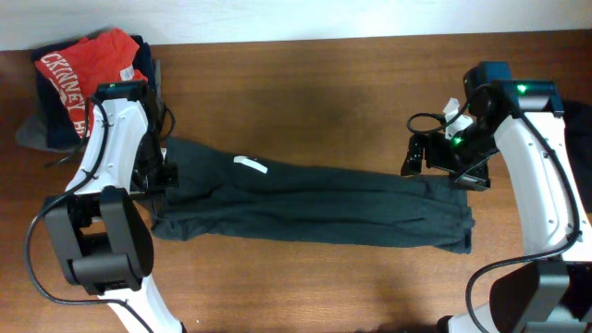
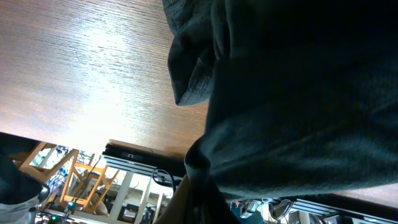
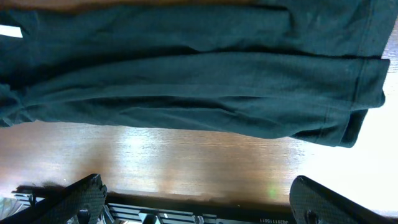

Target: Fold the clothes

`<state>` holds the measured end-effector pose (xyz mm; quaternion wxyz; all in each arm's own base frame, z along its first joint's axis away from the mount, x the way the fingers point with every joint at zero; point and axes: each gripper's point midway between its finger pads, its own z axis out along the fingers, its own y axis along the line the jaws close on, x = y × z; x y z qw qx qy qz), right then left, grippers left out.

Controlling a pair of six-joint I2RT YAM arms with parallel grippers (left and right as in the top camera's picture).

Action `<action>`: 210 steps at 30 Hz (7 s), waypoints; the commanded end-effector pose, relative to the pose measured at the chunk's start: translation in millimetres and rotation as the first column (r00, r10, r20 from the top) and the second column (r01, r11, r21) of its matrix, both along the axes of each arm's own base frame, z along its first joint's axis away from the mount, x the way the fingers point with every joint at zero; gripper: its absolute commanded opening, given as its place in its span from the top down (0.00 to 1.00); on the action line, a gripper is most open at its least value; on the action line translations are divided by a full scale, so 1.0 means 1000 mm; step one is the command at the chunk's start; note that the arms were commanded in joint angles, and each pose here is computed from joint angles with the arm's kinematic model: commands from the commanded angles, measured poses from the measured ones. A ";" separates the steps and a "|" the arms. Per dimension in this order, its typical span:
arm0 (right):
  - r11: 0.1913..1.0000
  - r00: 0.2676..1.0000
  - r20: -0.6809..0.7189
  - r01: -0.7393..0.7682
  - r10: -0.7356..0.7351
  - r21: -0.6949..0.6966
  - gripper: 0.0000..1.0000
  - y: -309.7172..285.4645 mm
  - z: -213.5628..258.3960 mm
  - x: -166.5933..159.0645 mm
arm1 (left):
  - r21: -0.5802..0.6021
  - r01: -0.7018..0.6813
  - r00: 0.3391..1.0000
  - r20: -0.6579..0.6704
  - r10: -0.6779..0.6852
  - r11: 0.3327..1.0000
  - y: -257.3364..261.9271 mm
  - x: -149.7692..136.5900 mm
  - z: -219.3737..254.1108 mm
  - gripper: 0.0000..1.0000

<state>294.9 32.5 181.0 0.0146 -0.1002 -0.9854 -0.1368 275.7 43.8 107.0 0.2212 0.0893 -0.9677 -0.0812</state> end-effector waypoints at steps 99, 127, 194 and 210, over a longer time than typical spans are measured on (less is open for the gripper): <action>0.995 0.982 0.164 -0.097 0.093 0.017 0.01 0.036 0.007 0.028 | -0.282 0.620 0.780 0.321 -0.537 0.732 -0.095 0.041 -0.070 0.62; 0.994 0.980 0.168 -0.111 0.107 0.014 0.01 0.036 0.007 0.028 | -0.277 0.654 0.750 0.355 -0.557 0.704 -0.099 0.048 -0.071 0.96; 0.993 0.981 0.157 -0.121 0.118 0.014 0.01 0.036 0.007 0.025 | -0.301 0.664 0.745 0.348 -0.569 0.684 -0.109 0.036 -0.085 0.87; 0.993 0.980 0.161 -0.121 0.117 0.013 0.01 0.036 0.007 0.026 | -0.290 0.666 0.744 0.336 -0.578 0.688 -0.107 0.047 -0.045 1.00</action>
